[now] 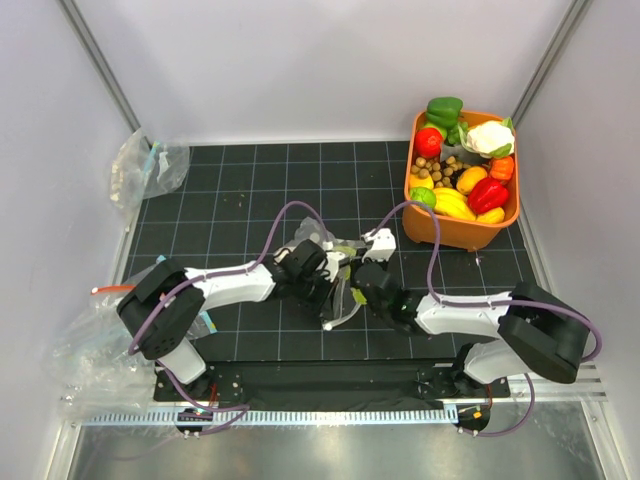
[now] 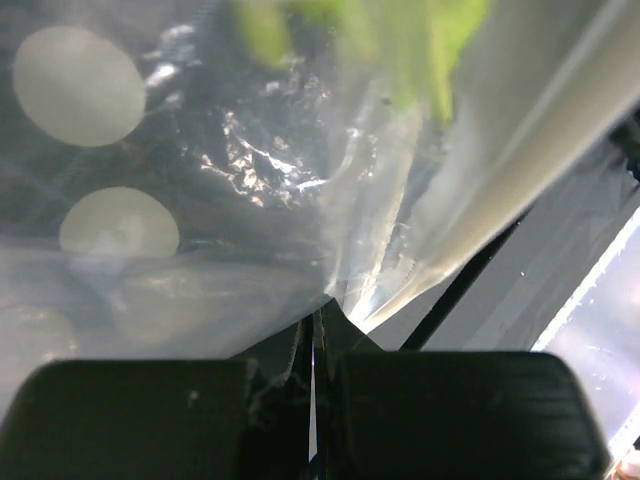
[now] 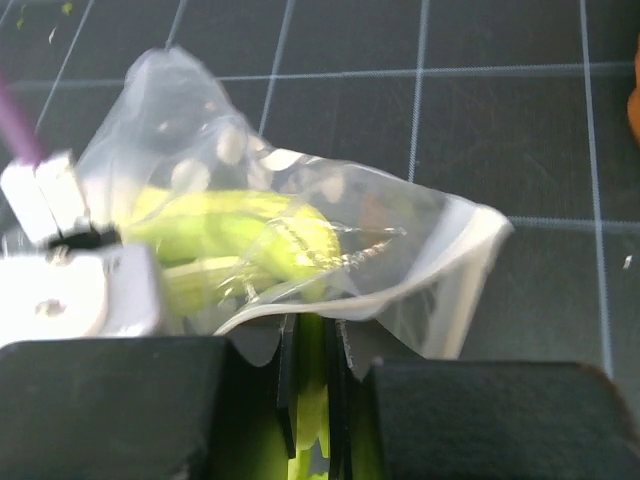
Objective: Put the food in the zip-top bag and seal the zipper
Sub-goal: Adjust the fake vegetable in the zipper food storage bag.
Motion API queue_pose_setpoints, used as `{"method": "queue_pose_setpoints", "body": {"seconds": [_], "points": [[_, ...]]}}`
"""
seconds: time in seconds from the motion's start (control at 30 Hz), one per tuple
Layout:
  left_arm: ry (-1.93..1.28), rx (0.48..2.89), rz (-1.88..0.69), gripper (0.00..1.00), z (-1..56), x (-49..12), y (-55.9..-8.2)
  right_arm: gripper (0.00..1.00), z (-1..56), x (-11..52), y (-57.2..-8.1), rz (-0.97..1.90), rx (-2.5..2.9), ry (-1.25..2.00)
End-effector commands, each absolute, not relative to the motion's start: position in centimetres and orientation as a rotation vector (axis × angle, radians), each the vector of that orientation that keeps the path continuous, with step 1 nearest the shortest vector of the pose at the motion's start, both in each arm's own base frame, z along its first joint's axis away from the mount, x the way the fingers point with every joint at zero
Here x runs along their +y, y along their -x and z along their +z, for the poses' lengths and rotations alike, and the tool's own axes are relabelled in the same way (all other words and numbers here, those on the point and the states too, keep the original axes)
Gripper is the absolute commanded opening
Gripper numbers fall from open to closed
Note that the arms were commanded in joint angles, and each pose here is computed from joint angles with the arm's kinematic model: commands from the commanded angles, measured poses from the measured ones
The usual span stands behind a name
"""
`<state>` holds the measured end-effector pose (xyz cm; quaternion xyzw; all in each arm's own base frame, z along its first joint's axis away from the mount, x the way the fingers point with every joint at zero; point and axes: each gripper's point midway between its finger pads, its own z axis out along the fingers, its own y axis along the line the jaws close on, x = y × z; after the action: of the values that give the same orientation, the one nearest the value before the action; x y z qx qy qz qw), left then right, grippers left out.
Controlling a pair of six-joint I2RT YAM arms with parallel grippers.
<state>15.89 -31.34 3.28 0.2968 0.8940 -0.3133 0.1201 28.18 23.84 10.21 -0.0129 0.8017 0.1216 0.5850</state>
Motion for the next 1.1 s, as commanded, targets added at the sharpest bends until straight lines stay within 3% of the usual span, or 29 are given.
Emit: {"method": "queue_pose_setpoints", "body": {"seconds": [0.0,0.03,0.4,0.87,1.07], "points": [[-0.943,2.569,-1.008,0.00,4.4,-32.7,-15.0,0.01,15.4,24.9,-30.4,0.484,1.763,-0.449],[-0.944,2.562,-1.013,0.00,4.5,-32.8,-15.0,0.01,13.4,24.2,-29.9,0.403,1.842,-0.458],[-0.959,2.479,-1.113,0.00,6.5,-33.4,-14.5,0.01,13.1,24.2,-30.5,0.482,1.775,-0.637],[-0.764,2.376,-1.165,0.00,9.3,-32.3,-16.7,0.01,4.9,23.2,-29.4,0.422,1.869,-0.643],[-0.747,2.454,-1.078,0.00,7.5,-31.6,-17.2,0.12,5.6,23.9,-29.1,0.489,1.870,-0.606]]}}
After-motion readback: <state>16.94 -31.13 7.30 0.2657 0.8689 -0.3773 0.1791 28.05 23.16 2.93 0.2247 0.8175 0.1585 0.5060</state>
